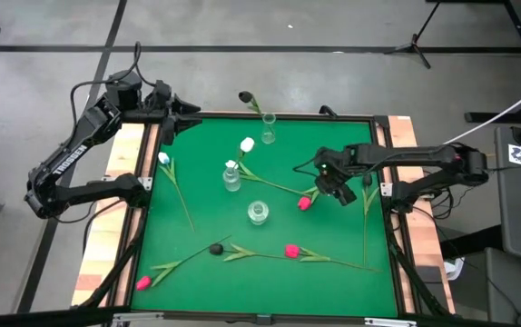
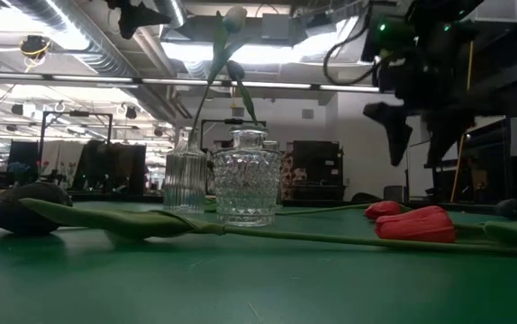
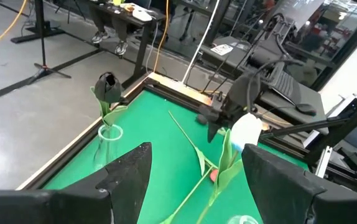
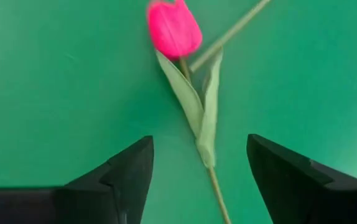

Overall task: Sort flowers into vase by color
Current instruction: Put the right white flower into the middle transparent vase

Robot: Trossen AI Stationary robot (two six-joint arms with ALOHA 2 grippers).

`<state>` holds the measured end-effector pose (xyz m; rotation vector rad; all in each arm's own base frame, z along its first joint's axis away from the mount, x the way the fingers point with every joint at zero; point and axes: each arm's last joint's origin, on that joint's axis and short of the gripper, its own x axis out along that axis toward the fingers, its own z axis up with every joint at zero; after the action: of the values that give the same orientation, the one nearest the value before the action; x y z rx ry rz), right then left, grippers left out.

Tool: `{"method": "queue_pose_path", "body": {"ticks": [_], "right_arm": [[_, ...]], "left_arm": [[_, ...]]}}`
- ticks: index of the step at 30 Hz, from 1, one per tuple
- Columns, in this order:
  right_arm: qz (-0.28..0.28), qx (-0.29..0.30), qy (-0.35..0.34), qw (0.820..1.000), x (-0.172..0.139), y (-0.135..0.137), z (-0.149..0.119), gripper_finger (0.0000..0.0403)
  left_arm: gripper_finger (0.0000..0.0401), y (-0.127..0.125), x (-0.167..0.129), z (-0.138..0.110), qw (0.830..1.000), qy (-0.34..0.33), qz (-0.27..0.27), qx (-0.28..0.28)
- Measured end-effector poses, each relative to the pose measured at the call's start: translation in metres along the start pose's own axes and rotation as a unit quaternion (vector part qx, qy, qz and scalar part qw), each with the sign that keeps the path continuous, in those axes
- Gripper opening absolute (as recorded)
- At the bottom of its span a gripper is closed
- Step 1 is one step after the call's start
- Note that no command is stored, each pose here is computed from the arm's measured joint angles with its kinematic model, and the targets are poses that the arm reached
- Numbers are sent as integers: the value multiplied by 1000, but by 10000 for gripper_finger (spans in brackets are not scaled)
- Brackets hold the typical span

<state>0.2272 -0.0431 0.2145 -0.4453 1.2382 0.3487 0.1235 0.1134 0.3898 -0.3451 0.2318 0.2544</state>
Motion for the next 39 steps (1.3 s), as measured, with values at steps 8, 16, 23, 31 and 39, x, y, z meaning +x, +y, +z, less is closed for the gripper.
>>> {"method": "queue_pose_path", "body": {"ticks": [8,16,23,31,39], "right_arm": [[25,-21,44,999,30,-7,3,242],[46,-17,14,999,41,-10,9,242],[28,-2,-51,998,27,-16,10,221],[-16,66,-115,991,-3,-32,-4,209],[-44,116,-163,979,-17,-40,-8,211]], "left_arm": [[249,0,0,0,1000,0,0,4],[249,2,-1,-7,998,31,-37,28],[249,14,-8,-9,999,39,-12,21],[249,32,-8,-18,999,36,9,14],[249,63,17,-76,994,64,10,-92]]}}
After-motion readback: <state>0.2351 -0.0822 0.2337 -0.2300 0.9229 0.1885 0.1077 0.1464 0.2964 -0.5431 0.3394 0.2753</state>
